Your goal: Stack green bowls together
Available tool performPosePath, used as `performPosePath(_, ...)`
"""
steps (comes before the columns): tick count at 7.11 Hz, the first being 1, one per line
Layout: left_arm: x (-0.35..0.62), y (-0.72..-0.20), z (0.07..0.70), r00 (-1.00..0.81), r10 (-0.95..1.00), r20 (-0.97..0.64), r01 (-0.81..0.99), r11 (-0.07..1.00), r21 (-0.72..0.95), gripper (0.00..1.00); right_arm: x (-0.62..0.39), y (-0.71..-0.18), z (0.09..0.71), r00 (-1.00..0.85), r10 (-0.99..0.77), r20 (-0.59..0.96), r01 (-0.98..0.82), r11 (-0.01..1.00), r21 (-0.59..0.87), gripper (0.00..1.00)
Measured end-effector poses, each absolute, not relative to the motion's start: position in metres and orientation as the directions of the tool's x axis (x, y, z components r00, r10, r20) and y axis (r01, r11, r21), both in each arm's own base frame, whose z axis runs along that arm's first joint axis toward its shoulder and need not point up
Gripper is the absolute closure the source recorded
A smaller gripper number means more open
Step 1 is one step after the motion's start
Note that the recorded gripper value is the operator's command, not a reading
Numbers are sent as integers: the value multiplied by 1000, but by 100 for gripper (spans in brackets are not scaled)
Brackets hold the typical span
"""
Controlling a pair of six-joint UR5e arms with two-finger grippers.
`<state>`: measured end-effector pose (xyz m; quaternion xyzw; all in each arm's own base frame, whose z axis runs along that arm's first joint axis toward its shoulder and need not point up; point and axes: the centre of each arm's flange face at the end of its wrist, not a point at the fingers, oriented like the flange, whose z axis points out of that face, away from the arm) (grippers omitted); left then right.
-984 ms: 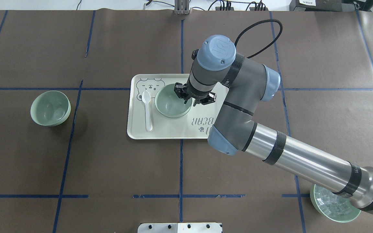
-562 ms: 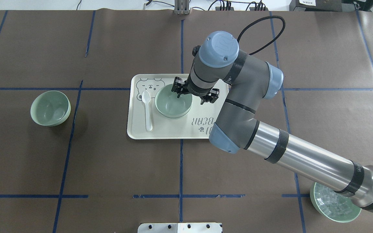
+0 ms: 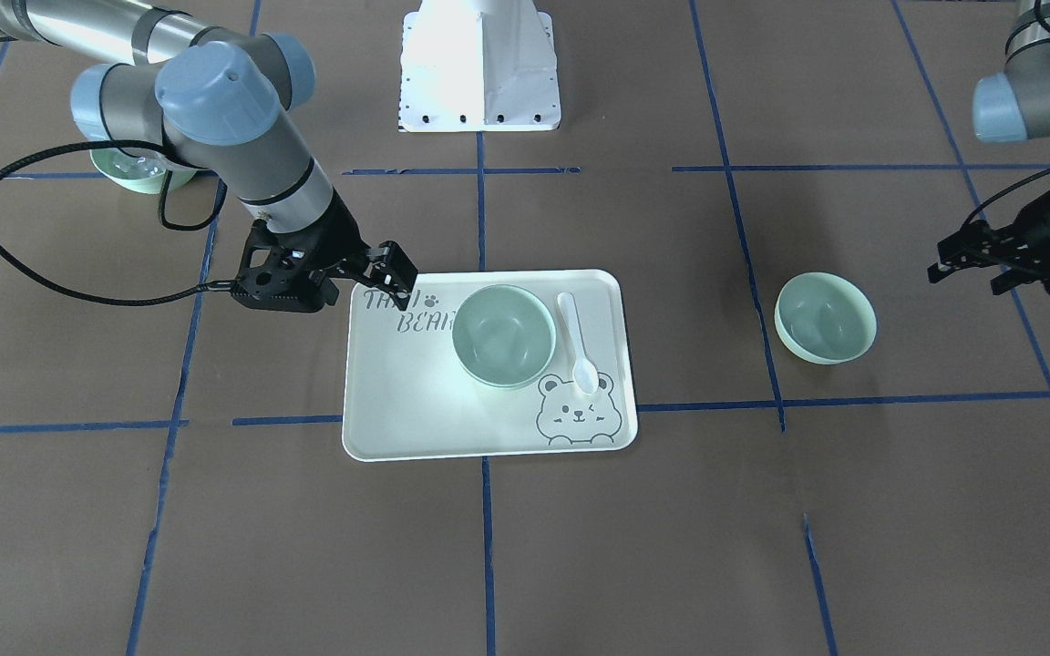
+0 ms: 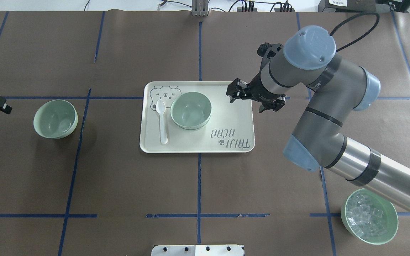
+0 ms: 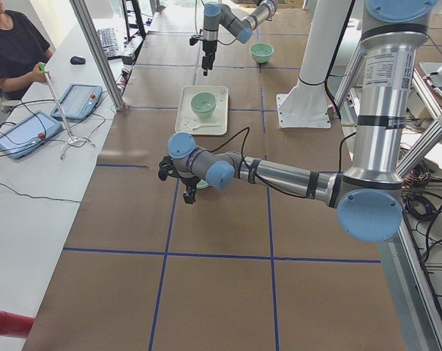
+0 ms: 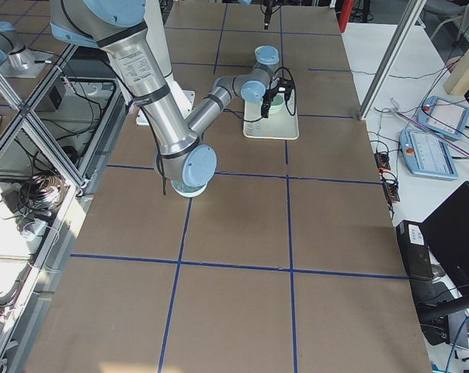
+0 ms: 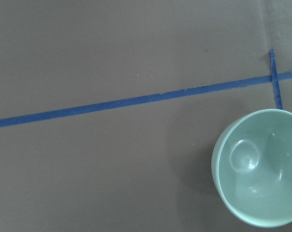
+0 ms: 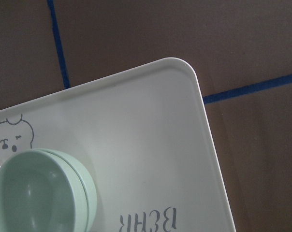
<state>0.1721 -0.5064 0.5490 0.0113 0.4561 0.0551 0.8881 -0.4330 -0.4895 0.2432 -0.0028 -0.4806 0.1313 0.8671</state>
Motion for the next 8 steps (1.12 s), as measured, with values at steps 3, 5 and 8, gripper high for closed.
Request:
performPosePath(3,247,-500,550,651,41,-758,-30,999,28,41,-422,-486,250,504,228,833,-233,965,-124,0)
performPosePath(5,256,-499,550,666,41,-745,-21,999,36,91,-422,-486,251,505,229,832,-236,964,-122,0)
performPosePath(8,261,-504,540,658,46,-752,-19,999,45,100,-421,-485,251,505,228,833,-237,964,-121,0)
